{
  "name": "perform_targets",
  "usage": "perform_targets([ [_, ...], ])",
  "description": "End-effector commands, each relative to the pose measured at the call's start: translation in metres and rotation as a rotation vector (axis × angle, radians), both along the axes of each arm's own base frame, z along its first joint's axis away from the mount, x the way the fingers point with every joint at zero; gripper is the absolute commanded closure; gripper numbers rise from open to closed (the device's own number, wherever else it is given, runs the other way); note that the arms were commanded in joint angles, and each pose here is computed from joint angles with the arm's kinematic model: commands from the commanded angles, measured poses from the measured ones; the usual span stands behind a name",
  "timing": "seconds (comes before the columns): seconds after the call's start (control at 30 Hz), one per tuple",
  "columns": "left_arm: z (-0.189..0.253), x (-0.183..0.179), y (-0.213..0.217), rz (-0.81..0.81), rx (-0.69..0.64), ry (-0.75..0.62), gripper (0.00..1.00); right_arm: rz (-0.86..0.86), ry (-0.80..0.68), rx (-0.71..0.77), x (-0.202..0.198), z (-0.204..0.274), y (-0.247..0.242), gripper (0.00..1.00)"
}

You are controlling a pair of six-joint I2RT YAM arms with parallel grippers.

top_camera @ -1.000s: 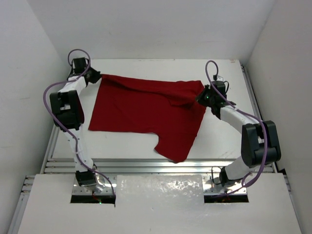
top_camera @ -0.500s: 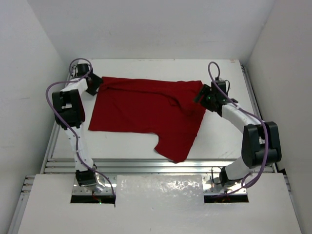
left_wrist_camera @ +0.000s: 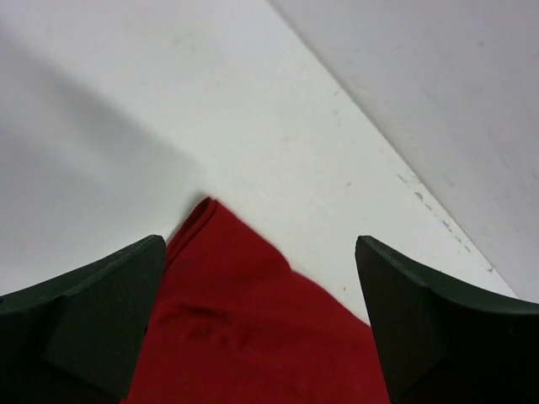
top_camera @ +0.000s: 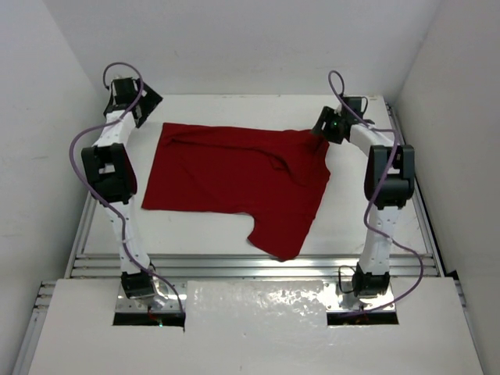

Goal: Fold and stack the t-shirts
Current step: Fold the flattened tshirt in 1/3 of the way

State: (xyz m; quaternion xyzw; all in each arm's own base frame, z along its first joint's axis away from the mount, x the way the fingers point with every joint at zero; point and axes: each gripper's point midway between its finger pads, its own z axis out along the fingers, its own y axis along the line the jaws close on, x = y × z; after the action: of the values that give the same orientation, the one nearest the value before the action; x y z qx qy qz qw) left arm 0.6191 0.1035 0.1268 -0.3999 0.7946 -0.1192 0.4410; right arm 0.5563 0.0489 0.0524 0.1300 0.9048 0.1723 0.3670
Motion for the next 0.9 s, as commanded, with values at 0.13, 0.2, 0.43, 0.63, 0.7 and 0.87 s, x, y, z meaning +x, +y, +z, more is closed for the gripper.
perform_targets([
  [0.13,-0.031,0.027,-0.008,-0.162,0.019,-0.028,0.06,0.107,-0.019,0.020,0.047,-0.007,0.001,0.45],
  [0.2,-0.049,0.031,-0.012,-0.198,0.015,-0.003,0.09,0.103,-0.025,0.032,0.046,-0.012,0.002,0.46],
  [0.43,-0.074,0.034,-0.016,-0.255,0.008,0.010,0.36,0.141,-0.059,0.078,0.050,-0.023,0.011,1.00],
  [0.63,-0.082,0.040,-0.014,-0.269,-0.028,-0.008,0.56,0.180,-0.101,0.085,0.061,-0.012,0.009,1.00],
  [0.7,-0.088,0.039,-0.013,-0.270,-0.026,0.012,0.54,0.182,-0.098,0.076,0.065,-0.012,0.002,1.00],
  [0.87,-0.095,0.022,0.000,-0.273,0.076,0.065,0.23,0.220,-0.105,0.104,0.066,-0.004,0.004,1.00],
])
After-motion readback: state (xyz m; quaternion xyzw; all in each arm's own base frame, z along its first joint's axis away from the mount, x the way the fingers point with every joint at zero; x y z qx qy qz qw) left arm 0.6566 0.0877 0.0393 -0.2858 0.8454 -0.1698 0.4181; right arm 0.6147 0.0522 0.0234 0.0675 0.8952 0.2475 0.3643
